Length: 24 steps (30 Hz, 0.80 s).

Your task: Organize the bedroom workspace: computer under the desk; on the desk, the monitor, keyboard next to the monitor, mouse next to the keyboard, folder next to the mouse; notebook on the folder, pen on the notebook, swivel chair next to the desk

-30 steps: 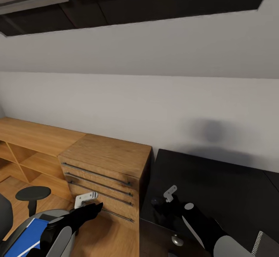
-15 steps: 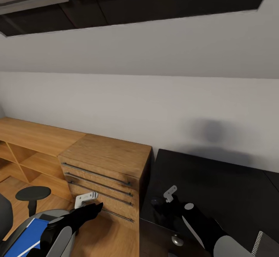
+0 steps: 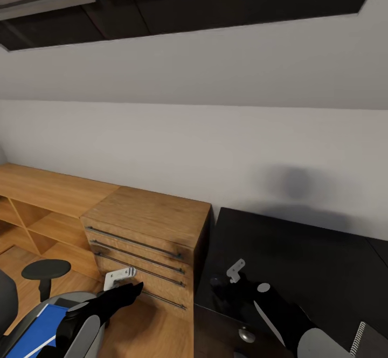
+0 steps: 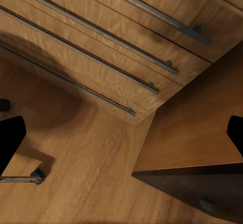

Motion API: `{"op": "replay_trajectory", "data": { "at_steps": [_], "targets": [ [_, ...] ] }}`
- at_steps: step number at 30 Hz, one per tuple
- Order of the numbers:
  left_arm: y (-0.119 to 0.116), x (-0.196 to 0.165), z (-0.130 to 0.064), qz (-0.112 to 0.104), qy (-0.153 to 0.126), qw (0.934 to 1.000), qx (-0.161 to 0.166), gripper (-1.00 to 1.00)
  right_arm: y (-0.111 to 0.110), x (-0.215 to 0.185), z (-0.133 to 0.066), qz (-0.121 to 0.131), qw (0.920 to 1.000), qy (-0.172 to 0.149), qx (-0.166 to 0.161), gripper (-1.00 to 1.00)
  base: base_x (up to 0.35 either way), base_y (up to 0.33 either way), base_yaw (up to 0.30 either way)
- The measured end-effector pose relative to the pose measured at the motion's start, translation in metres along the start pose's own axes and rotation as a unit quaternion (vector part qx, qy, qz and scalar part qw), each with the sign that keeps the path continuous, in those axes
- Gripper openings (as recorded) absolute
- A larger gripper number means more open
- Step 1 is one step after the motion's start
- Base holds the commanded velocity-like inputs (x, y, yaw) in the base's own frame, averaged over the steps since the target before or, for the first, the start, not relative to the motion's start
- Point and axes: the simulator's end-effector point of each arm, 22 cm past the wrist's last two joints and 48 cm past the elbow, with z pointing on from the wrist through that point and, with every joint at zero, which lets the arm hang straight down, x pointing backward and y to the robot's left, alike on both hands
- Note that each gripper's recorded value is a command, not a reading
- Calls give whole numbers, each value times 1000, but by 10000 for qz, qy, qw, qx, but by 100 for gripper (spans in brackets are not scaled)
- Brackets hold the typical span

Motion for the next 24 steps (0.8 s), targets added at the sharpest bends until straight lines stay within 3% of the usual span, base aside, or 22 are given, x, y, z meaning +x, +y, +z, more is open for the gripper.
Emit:
{"op": "replay_trajectory", "data": {
  "at_steps": [24],
  "targets": [
    [0,4,4,0,4,10000,10,100,0,5,4,-7,10000,4,-2,100,0,0,0]
  ]
}}
